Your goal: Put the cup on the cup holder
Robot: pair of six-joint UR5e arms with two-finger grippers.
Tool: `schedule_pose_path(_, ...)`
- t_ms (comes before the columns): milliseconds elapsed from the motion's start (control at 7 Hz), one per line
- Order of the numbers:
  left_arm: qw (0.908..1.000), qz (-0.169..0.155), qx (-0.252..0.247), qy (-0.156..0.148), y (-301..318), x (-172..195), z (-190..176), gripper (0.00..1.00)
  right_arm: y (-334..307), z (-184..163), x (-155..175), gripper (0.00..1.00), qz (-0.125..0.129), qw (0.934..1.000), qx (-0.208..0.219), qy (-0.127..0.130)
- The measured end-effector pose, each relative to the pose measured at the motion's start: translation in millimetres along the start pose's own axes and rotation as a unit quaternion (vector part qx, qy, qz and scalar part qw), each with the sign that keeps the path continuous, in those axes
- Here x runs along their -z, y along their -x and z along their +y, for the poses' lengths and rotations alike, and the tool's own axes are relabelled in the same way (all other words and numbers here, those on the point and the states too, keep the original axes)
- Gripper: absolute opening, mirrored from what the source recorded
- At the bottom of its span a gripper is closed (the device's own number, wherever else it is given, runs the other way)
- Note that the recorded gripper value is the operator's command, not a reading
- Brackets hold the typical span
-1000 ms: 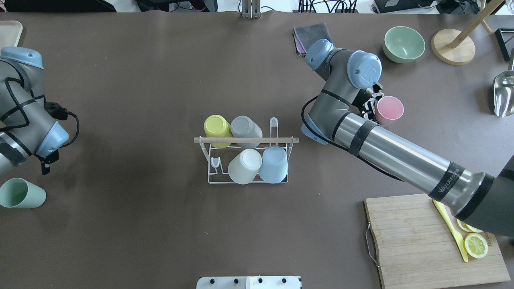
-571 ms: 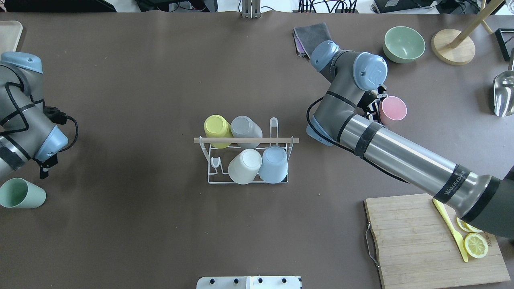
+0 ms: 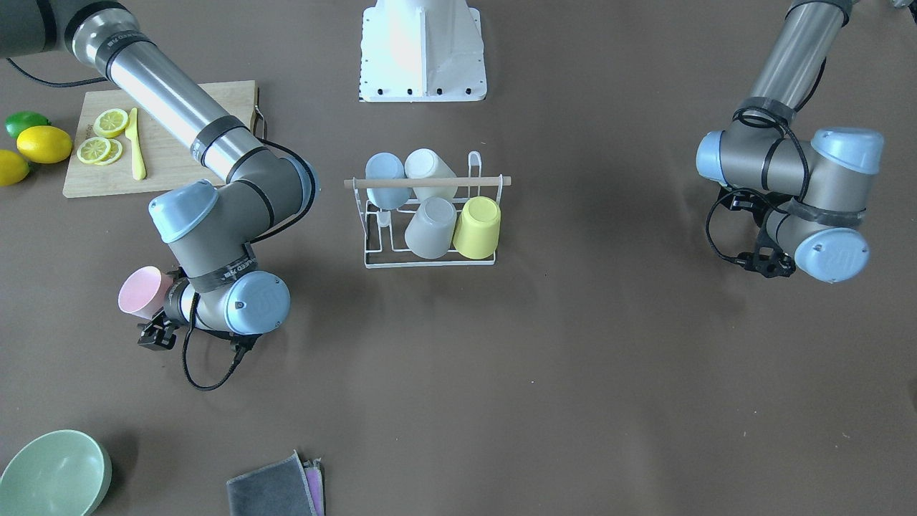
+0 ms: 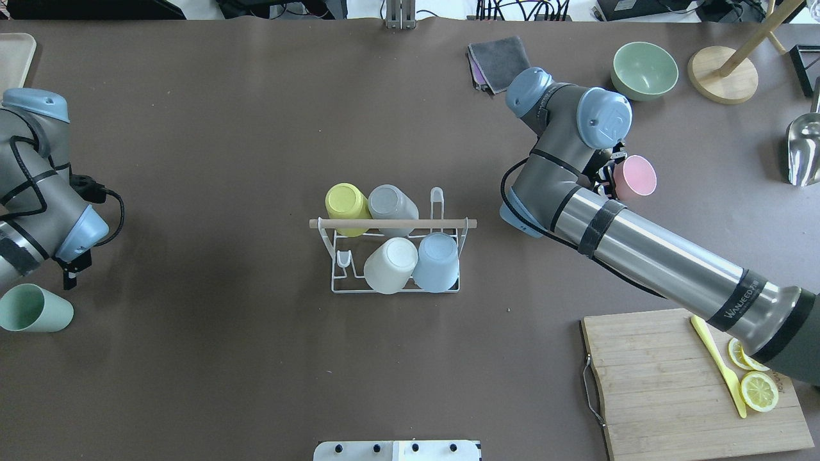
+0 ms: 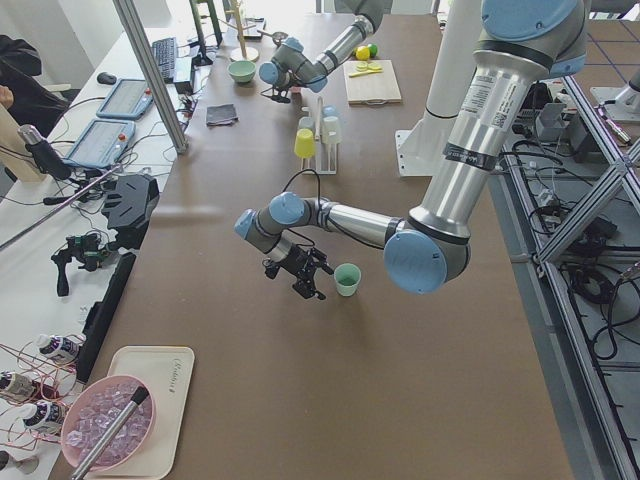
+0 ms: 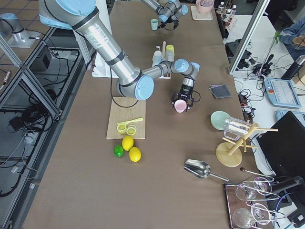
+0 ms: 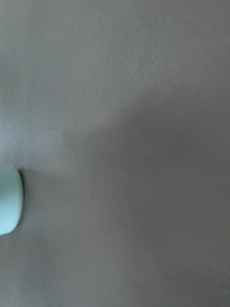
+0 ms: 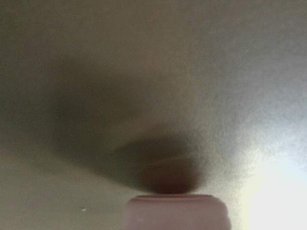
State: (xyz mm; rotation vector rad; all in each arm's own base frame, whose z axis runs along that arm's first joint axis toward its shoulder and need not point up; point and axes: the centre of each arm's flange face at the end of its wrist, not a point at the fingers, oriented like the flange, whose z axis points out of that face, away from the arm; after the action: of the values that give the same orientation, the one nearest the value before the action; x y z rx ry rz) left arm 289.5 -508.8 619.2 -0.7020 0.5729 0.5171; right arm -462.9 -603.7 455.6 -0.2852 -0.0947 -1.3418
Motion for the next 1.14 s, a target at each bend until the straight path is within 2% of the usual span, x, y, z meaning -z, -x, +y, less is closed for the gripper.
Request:
schedule_pose_path(143,1.0,0.0,0.002,0.004,-2,0,0,0.99,3,5,2,0.0,0.0,1.0,-0.003,0.001)
schedule_pose_path(429,1.0,0.0,0.004,0.008,-3,-3,0,0.99,7,27,11,0.0,0.001,0.9999,-0.012,-0.003)
schedule_pose_path(571,0.9999,0.002,0.004,0.01,-4,-6,0,0.99,5,46,18,0.0,0.004,0.9997,-0.018,-0.013)
schedule_pose_path(857,0.9998,0.011,0.002,0.017,-11,-16,-3,0.99,-1,107,31,0.0,0.013,0.9971,-0.048,-0.057)
schedule_pose_path(1000,0.9997,0.012,0.001,0.021,-13,-20,-4,0.99,2,139,34,0.0,0.013,0.9938,-0.07,-0.086)
schedule_pose_path(1143,0.9996,0.012,0.001,0.025,-14,-25,-5,0.99,3,171,37,0.0,0.001,0.9886,-0.094,-0.118)
